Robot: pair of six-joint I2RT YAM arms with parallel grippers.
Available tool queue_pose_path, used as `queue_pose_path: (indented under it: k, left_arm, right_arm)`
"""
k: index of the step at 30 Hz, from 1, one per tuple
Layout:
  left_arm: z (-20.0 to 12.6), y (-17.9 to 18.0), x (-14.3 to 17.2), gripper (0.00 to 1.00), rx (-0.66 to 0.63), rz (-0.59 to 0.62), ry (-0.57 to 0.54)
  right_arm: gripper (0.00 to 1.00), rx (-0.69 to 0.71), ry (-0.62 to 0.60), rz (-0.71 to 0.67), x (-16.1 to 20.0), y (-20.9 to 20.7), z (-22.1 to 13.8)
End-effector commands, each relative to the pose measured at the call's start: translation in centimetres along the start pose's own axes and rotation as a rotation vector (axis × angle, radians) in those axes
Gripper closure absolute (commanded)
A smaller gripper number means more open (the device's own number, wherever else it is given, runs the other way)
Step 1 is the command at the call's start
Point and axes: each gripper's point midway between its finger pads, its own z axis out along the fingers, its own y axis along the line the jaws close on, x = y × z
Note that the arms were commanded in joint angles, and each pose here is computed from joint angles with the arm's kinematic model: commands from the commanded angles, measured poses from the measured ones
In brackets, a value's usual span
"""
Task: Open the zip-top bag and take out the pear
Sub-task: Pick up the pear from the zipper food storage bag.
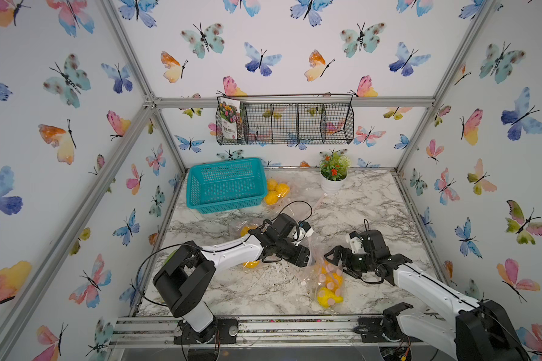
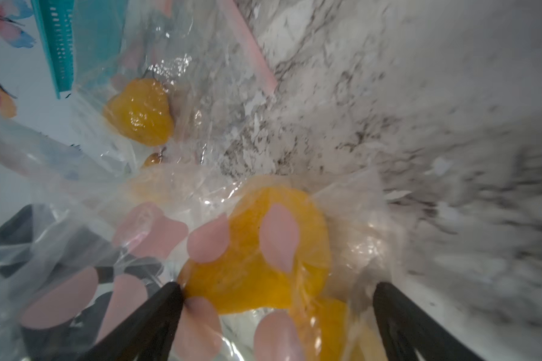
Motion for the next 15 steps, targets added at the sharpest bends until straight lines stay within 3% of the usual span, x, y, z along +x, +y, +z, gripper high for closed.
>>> queue_pose_path:
  k: [1, 6, 10, 12, 15]
  left_arm:
    - [0.5, 1.4, 1.2, 0.59, -0.046, -0.017, 0.039]
    - [0.1, 2.3, 1.8, 0.59, -0.1, -0.022, 0.041]
    - [-1.5, 3.1, 1.0, 0.59, -0.196, -0.017, -0.032]
    - [-2.5, 3.8, 0.7, 0.58, -0.257, -0.03, -0.071]
    - [-4.6, 7.4, 1.2, 0.57, -0.448, -0.135, -0.104]
  right_arm:
    - [0.1, -0.087, 0.017, -0.006, -0.4, 1.3, 0.9]
    - [0.59, -0.069, -0.061, -0.078, -3.6, 2.7, 1.0]
    - [0.95, -0.067, -0.097, -0.152, -5.9, 4.8, 0.5]
    - [0.97, -0.069, -0.105, -0.187, -6.8, 5.9, 0.1]
    - [0.97, -0.083, -0.121, -0.246, -7.8, 7.9, -0.9]
